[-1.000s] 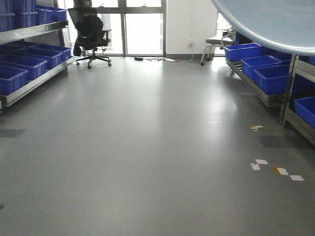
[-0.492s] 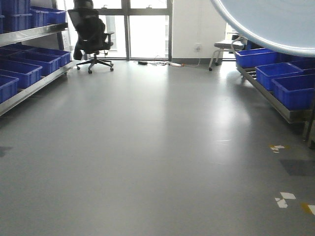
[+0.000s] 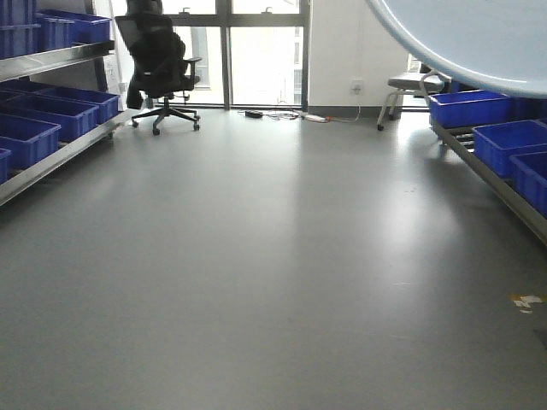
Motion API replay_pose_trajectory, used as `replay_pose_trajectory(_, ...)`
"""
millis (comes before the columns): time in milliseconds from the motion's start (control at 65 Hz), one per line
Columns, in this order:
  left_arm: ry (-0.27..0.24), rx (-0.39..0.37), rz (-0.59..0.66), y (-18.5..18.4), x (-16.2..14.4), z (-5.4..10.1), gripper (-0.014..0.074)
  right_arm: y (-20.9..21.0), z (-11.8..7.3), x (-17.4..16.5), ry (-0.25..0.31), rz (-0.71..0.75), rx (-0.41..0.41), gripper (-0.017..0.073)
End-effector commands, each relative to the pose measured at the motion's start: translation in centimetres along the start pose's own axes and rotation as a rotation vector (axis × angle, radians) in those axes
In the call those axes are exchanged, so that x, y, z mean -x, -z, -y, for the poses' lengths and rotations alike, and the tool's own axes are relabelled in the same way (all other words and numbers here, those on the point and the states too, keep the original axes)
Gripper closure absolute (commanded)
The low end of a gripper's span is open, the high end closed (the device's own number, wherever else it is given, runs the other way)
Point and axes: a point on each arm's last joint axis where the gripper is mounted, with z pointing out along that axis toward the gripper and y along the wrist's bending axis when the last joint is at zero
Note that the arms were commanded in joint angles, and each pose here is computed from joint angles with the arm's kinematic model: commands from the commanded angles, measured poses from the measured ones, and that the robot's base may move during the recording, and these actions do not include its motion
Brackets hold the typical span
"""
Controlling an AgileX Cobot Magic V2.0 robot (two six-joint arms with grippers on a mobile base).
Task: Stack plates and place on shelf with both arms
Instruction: 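Drive the base to the shelf of blue bins holding the plates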
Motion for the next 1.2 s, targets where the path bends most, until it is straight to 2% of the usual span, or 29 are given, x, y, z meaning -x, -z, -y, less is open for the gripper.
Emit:
replay_pose_trajectory(0, 0.014, 0.014, 0.111, 0.08, 1.73, -0.18, 0.0512, 0.22, -0.08, 1.94, 0.005, 0.131, -0.003, 0.0511)
replay_pose_trajectory(1185, 0.014, 0.014, 0.111, 0.08, 1.73, -0.18, 0.0512, 0.22, -0.08, 1.93, 0.005, 0.13, -0.003, 0.0511)
